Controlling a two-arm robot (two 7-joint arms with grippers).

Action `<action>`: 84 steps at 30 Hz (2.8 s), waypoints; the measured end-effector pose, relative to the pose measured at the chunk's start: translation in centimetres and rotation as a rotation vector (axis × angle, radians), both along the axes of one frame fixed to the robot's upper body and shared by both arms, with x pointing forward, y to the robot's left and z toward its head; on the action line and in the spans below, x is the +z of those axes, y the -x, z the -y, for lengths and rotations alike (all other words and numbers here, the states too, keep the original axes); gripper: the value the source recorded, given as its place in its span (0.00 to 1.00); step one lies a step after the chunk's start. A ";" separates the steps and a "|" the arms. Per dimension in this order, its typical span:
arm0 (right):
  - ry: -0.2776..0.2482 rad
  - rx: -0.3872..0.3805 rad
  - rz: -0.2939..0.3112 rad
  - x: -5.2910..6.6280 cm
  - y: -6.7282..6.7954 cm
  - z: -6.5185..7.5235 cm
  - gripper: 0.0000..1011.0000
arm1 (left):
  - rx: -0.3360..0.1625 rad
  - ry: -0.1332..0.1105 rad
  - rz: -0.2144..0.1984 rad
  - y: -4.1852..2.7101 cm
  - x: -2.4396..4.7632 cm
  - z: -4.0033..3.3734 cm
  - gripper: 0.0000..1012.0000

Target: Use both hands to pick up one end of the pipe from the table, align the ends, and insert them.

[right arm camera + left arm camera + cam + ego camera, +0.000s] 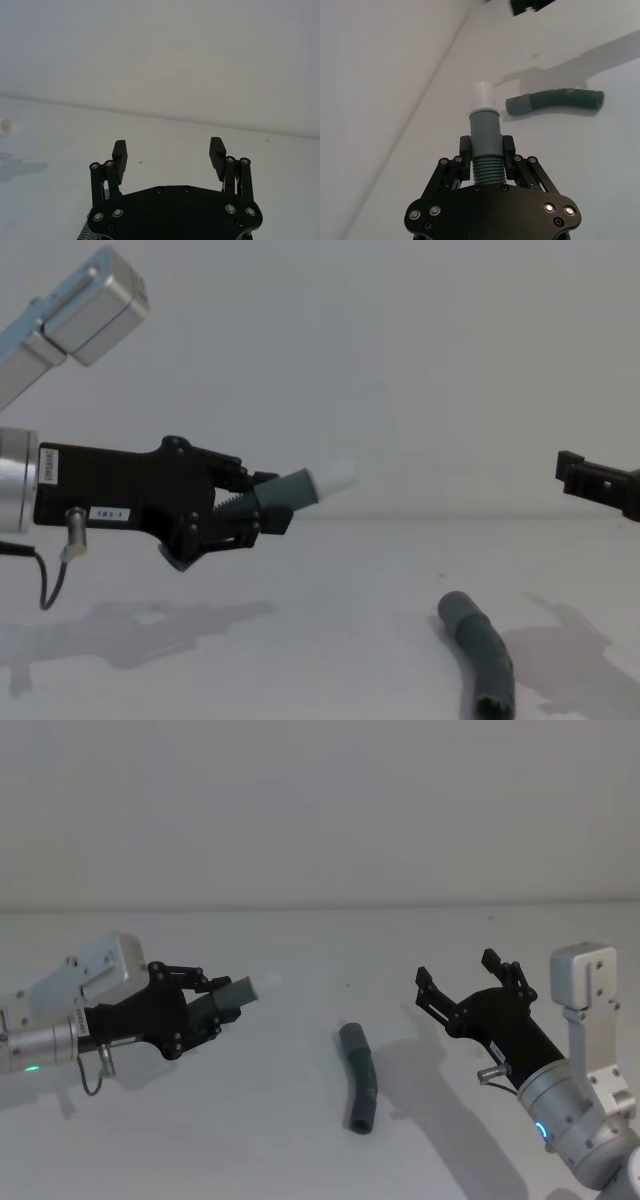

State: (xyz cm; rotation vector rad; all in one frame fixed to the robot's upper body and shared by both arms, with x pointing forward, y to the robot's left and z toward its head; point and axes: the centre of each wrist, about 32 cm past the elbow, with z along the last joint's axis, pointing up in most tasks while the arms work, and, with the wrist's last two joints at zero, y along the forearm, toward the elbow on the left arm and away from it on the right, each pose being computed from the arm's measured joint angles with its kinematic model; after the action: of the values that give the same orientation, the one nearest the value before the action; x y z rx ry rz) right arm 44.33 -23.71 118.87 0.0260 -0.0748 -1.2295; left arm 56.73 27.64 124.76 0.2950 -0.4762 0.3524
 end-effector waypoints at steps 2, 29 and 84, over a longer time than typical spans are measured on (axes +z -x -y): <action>0.000 0.000 0.000 0.0 0.0 0.0 0.99 | -0.027 -0.008 0.024 -0.30 0.06 -0.09 0.33; -0.010 -0.009 -0.009 0.2 0.0 -0.3 0.99 | -0.297 -0.083 0.312 -4.51 0.65 -0.67 0.33; 0.204 0.099 -0.299 2.8 -1.5 -5.1 0.99 | -0.326 -0.097 0.357 -5.18 0.75 -0.79 0.33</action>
State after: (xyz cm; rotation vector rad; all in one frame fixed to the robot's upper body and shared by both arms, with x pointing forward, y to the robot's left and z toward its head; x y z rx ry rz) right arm 45.79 -18.57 121.64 -0.3276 0.0612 -1.1107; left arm 61.91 28.43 125.51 0.2429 -0.8818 0.0611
